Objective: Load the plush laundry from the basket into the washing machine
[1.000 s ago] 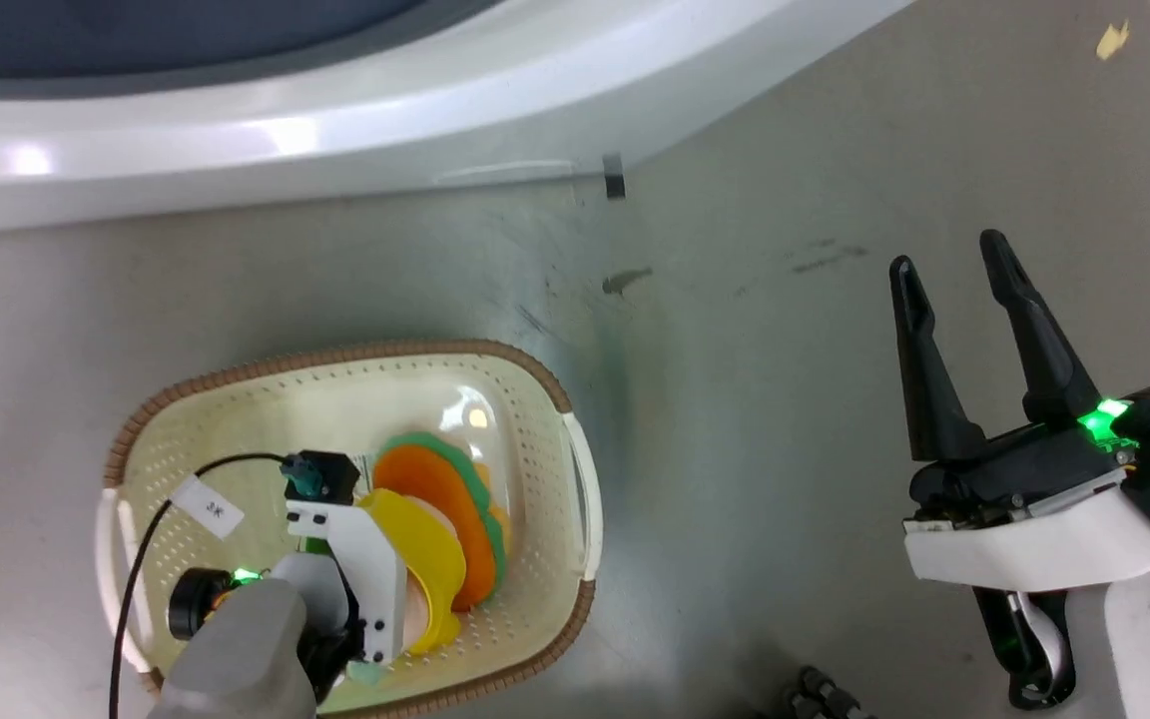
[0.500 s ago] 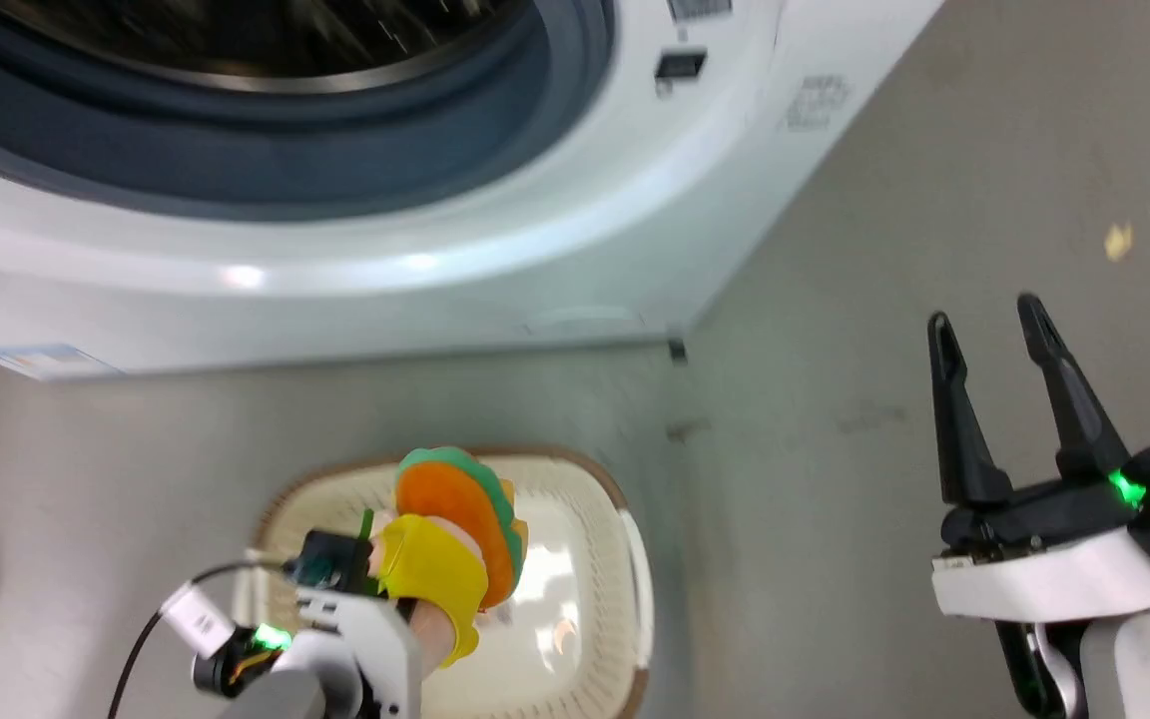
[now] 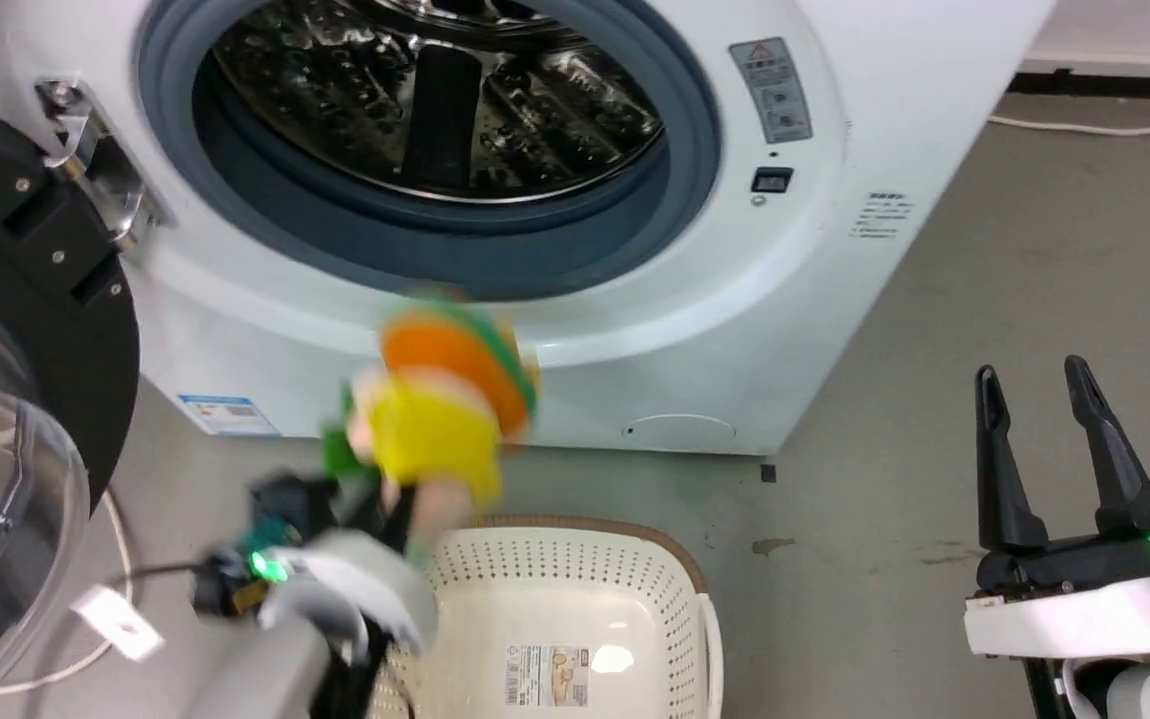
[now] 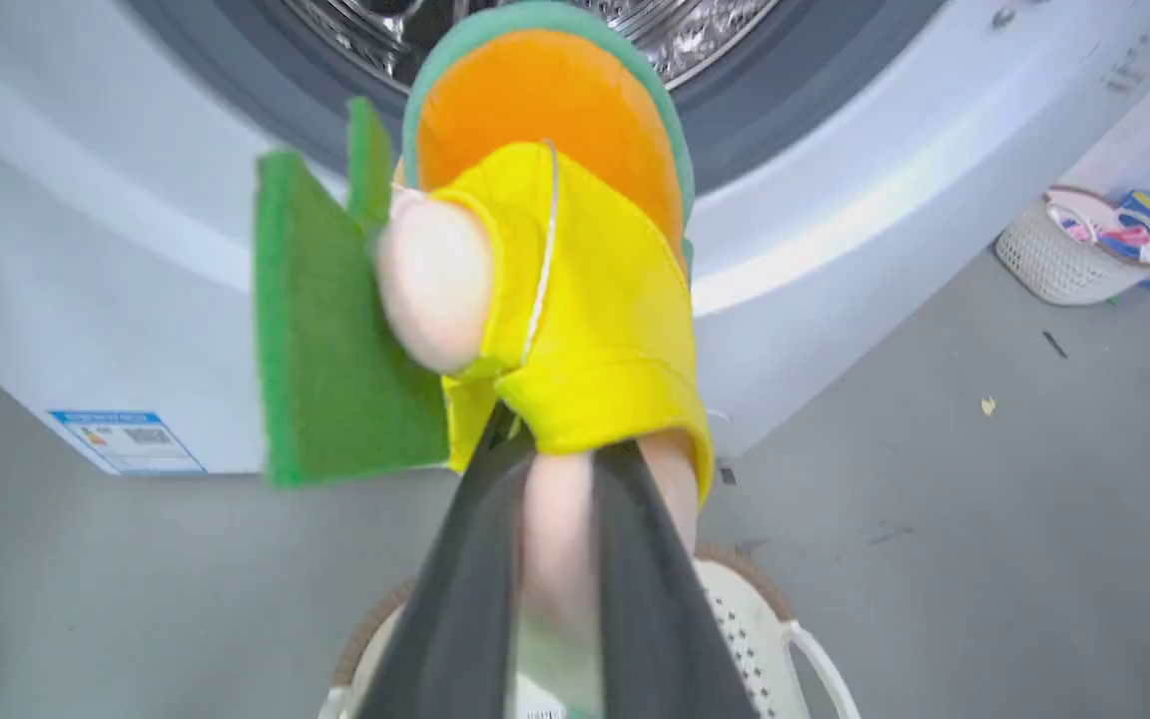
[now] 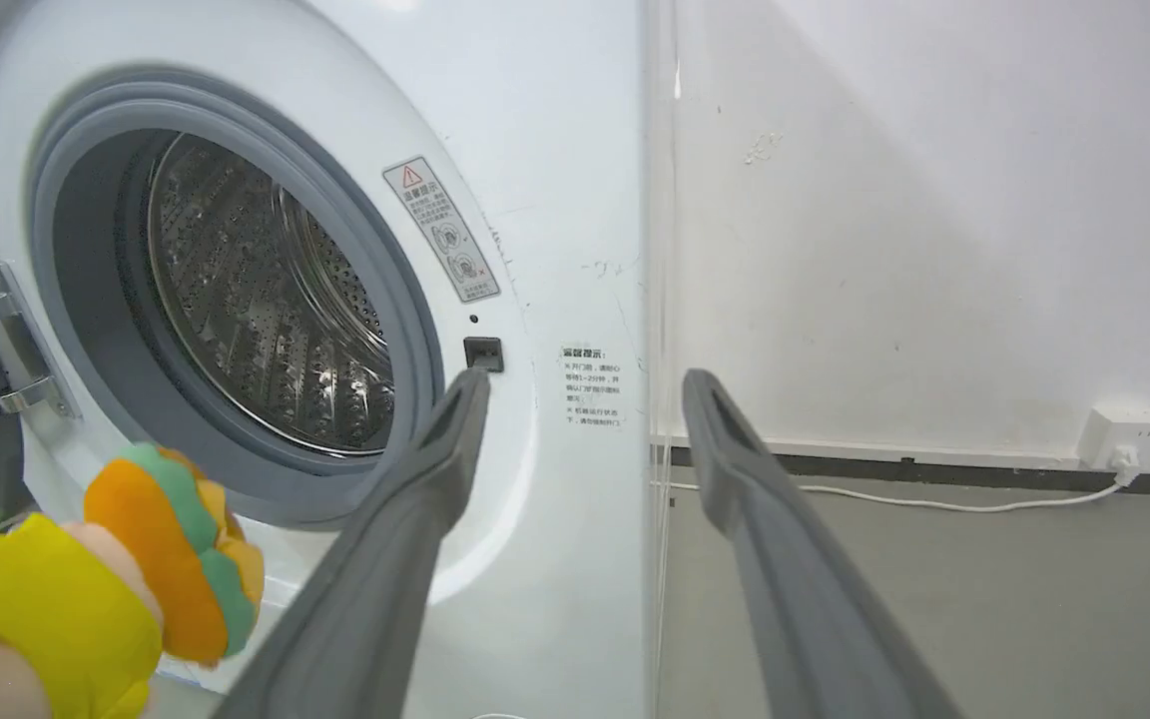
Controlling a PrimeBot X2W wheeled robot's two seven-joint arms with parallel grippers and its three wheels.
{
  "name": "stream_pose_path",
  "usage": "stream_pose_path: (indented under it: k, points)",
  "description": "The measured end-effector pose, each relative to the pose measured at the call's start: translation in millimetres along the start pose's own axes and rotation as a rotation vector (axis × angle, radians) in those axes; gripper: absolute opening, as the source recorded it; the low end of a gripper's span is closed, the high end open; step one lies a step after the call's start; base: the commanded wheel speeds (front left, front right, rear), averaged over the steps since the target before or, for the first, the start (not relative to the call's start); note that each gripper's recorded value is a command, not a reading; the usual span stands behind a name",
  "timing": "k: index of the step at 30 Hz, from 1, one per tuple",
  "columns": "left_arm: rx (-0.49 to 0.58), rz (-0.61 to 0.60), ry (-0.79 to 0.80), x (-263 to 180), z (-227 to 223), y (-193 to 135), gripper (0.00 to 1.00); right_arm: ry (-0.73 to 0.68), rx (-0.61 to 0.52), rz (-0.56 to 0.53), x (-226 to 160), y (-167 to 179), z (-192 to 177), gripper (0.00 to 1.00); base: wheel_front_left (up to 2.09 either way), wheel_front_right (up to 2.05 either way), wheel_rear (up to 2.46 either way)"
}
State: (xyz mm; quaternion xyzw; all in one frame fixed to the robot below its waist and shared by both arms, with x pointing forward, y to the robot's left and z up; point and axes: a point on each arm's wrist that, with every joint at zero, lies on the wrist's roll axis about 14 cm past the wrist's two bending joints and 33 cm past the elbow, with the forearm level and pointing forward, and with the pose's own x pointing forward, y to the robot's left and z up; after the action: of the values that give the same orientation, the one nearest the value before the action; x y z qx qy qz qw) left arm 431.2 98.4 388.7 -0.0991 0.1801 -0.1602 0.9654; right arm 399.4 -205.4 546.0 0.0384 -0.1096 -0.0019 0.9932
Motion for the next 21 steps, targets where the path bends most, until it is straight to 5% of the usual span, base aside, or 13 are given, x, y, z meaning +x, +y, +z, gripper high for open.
stream_pose_path:
  k: [2,7,15,21]
  points:
    - [0.013,0.016,-0.186,5.7,56.9,0.7,0.00,0.011,0.004,0.012,2.8,4.3,-5.2,1.00,0.00,0.00,0.00]
    - [0.013,-0.014,-0.319,21.9,96.2,-4.8,0.00,0.057,0.002,0.012,7.5,3.9,-24.2,1.00,0.00,0.00,0.00]
    - [0.104,-0.054,-0.345,96.9,145.2,5.2,0.00,0.114,-0.004,-0.024,20.2,-10.5,-52.7,1.00,0.00,0.00,0.00]
    - [0.162,-0.048,-0.218,183.9,161.5,28.3,0.00,0.190,0.006,-0.087,20.9,-32.4,-84.8,1.00,0.00,0.00,0.00]
